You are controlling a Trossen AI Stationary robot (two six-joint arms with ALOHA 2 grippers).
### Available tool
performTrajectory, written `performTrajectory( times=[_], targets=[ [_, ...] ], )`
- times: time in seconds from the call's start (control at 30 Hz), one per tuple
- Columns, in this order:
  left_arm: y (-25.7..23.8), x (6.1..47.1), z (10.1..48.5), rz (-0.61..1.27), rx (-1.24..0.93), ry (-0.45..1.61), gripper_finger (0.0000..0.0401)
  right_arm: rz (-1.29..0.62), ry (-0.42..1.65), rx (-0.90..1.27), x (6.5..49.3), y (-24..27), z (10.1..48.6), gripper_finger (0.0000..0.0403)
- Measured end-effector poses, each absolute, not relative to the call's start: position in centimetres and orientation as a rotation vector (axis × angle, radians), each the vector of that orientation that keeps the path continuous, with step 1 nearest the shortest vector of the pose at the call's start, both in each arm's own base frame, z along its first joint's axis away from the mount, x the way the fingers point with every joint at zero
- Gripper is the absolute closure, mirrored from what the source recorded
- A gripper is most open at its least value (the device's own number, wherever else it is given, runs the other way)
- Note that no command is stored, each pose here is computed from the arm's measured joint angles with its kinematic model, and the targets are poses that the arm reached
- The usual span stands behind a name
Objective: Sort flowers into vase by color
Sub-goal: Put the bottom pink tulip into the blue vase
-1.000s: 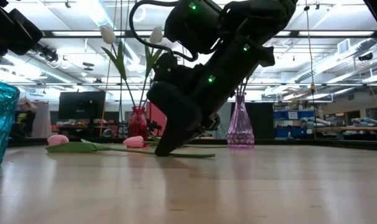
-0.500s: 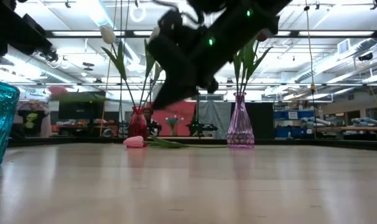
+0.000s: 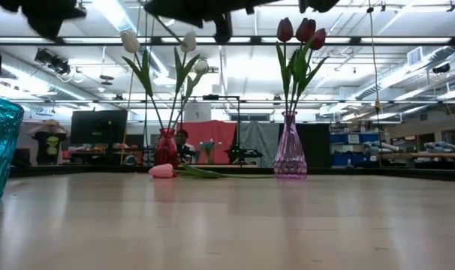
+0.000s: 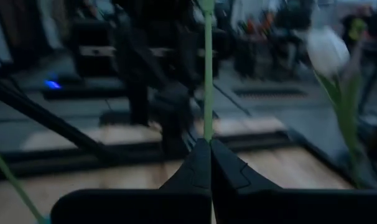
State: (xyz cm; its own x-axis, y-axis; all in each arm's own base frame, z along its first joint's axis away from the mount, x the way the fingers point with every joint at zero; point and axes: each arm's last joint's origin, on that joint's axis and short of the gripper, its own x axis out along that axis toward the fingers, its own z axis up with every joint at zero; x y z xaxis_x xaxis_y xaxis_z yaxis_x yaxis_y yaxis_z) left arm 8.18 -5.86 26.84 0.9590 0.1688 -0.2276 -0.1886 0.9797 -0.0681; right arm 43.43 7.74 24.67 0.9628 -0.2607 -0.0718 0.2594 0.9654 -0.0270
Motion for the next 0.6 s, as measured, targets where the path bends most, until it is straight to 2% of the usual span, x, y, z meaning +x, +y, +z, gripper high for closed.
performTrajectory(
  times=[0.27, 0.6],
  targets=[
    [-5.8, 9.3, 30.1, 0.173, -0.021, 0.02, 0.0254, -0.181, -0.041, -0.036, 43.7, 7.0, 25.8, 0.04],
    [-5.8, 11.2, 31.0, 0.198, 0.024, -0.053, 0.0254, -0.156, -0.048, -0.043, 43.9, 6.4, 25.8, 0.0399]
  ],
)
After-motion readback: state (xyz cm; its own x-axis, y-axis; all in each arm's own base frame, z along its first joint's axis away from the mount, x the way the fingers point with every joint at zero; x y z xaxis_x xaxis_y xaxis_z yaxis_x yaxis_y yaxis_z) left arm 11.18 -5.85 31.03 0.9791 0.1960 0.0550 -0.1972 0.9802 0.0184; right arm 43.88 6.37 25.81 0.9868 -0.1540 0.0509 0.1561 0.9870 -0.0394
